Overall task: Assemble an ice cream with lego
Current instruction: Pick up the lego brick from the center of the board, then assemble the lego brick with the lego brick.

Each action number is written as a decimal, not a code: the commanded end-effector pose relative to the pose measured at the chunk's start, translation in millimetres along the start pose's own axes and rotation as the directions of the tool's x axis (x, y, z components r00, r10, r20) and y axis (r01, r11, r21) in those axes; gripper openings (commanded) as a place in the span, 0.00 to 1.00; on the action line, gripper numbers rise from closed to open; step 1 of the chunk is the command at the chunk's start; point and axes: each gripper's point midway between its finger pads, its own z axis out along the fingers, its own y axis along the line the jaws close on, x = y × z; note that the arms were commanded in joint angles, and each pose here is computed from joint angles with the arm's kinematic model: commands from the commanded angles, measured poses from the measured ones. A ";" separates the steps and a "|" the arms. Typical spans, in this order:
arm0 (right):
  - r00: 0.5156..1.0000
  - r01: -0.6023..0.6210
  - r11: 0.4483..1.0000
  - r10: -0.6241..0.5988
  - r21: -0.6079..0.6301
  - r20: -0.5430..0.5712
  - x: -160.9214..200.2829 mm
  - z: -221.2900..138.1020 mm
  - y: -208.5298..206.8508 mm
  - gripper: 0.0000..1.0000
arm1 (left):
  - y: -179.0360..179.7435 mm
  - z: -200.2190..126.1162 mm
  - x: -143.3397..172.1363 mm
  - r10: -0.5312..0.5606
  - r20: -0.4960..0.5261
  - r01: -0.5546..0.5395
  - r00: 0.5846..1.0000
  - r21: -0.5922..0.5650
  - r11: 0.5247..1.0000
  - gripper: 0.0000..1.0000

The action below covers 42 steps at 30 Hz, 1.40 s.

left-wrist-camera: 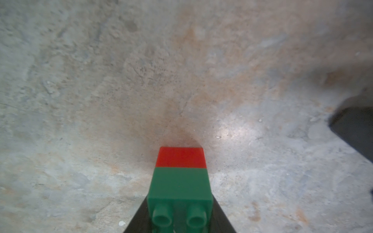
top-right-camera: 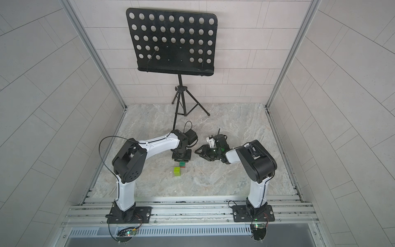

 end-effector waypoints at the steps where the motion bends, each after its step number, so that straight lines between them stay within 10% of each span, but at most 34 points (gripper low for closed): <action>1: 1.000 -0.004 1.000 0.004 0.027 0.004 -0.8 -0.9 -5.1 0.56 | -0.4 -5.4 0.3 -0.004 0.016 0.004 1.000 0.009 1.000 0.14; 17: 1.000 0.018 0.998 -0.018 0.068 -0.007 1.9 3.6 -6.7 0.55 | 22.7 -118.7 48.7 0.058 0.025 -0.060 0.998 0.104 0.993 0.06; 42: 0.996 0.058 0.986 -0.047 0.155 -0.070 12.1 13.5 -10.4 0.53 | 20.6 -67.2 74.6 -0.014 -0.030 0.014 0.999 0.007 1.000 0.06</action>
